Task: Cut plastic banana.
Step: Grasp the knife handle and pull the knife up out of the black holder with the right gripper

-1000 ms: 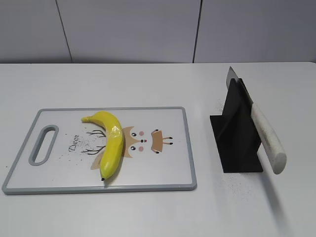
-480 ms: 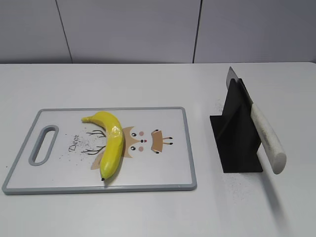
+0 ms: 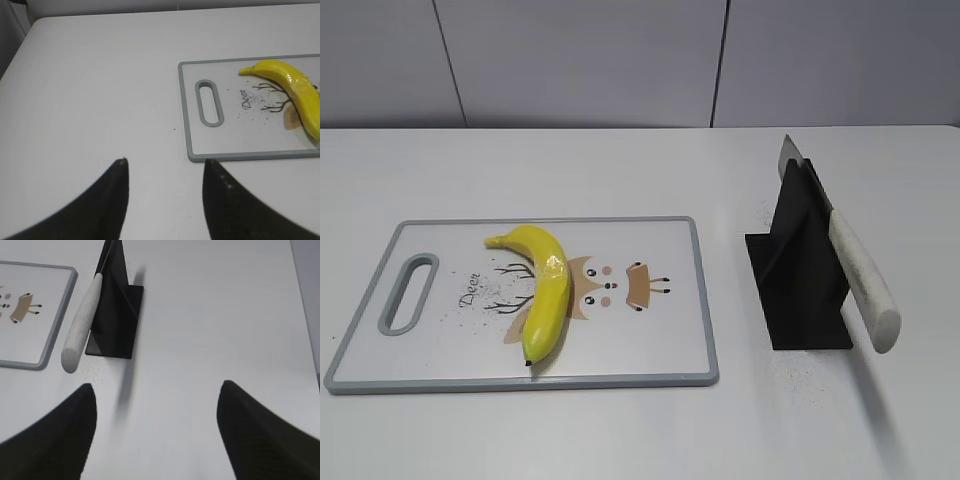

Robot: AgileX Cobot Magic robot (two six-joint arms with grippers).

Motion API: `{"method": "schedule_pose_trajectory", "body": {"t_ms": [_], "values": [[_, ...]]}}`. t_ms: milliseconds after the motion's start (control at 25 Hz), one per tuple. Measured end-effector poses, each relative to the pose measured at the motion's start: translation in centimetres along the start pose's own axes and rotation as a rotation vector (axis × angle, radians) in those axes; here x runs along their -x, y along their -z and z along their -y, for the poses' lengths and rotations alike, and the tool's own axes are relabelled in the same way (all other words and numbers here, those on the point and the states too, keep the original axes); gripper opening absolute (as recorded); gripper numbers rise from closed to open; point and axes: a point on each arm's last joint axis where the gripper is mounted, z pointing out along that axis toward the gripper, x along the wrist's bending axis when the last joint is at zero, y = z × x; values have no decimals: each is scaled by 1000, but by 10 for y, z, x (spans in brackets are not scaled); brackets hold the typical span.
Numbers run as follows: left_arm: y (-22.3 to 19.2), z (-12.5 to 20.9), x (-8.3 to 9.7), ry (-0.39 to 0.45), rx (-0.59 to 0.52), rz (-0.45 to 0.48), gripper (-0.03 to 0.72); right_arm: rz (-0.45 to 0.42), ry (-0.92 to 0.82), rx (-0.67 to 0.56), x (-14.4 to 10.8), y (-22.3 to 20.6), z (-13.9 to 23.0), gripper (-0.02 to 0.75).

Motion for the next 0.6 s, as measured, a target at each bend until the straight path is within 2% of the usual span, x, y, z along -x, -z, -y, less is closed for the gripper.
{"method": "schedule_pose_trajectory", "body": {"t_ms": [200, 600], "values": [[0, 0, 0, 0, 0, 0, 462, -19, -21, -127, 0, -22, -30, 552], [0, 0, 0, 0, 0, 0, 456, -91, -94, -387, -2, -81, -74, 549]]}}
